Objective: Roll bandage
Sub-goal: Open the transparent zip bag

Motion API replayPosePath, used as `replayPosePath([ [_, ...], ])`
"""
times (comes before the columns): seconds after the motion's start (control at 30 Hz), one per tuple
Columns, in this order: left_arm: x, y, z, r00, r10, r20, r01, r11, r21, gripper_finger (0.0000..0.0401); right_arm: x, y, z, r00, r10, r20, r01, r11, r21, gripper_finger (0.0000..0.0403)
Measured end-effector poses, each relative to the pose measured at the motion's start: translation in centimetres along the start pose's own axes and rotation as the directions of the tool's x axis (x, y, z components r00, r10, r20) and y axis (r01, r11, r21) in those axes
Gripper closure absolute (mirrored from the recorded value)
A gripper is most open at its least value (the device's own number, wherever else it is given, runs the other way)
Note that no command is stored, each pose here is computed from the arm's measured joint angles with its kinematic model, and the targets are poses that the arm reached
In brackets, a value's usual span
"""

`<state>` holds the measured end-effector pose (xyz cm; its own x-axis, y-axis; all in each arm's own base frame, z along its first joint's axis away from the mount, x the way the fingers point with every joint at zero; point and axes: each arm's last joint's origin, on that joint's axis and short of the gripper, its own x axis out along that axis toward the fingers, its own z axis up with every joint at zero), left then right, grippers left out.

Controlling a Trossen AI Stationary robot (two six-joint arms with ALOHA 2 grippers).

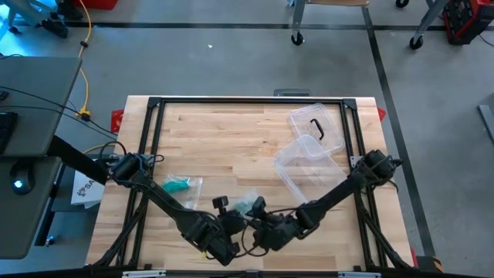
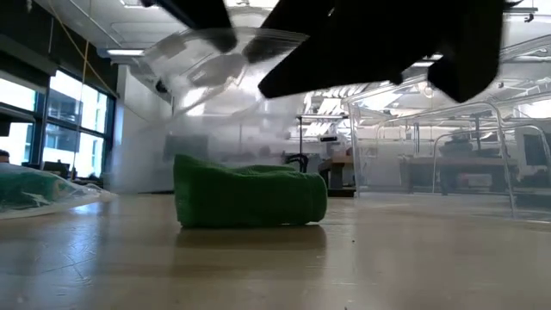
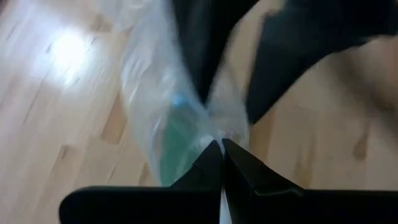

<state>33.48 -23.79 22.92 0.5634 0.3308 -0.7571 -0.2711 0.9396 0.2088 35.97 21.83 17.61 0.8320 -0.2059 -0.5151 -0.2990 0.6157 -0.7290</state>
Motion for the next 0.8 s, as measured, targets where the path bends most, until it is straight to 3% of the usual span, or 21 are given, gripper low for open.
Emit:
replayPosePath([
  [0.17,0.0,-0.2,0.5,0.996,0.031,0.085,-0.033,0.999,0.013,0.0401,1.5,0.0,-0.7,0.99,0.135,0.033,-0.136,0.988,0.066,0.019],
  [0.3,-0.1,0.4,0.3,0.983,0.135,0.128,-0.136,0.991,-0.005,0.0401,2.1,0.9,-0.9,0.947,0.305,0.101,-0.316,0.939,0.137,0.019],
  [0.4,-0.1,0.7,0.1,0.976,0.181,0.125,-0.179,0.984,-0.028,0.0401,2.3,1.3,-1.0,0.936,0.336,0.107,-0.35,0.923,0.159,0.019],
  [0.5,-0.1,0.9,-0.1,0.974,0.197,0.114,-0.196,0.98,-0.027,0.0401,2.2,1.2,-0.8,0.96,0.261,0.1,-0.275,0.946,0.171,0.019],
  [0.6,-0.1,0.9,-0.2,0.979,0.18,0.094,-0.178,0.984,-0.029,0.0401,1.7,1.0,-0.1,0.991,0.098,0.086,-0.112,0.978,0.179,0.019],
  [0.7,-0.1,0.9,-0.4,0.988,0.149,0.046,-0.147,0.988,-0.039,0.0401,1.3,0.8,0.5,0.997,-0.031,0.073,0.016,0.98,0.2,0.019],
  [0.8,-0.1,1.2,-0.8,0.988,0.155,-0.015,-0.155,0.987,-0.039,0.0401,1.0,0.8,0.9,0.998,-0.027,0.062,0.013,0.978,0.21,0.0189],
])
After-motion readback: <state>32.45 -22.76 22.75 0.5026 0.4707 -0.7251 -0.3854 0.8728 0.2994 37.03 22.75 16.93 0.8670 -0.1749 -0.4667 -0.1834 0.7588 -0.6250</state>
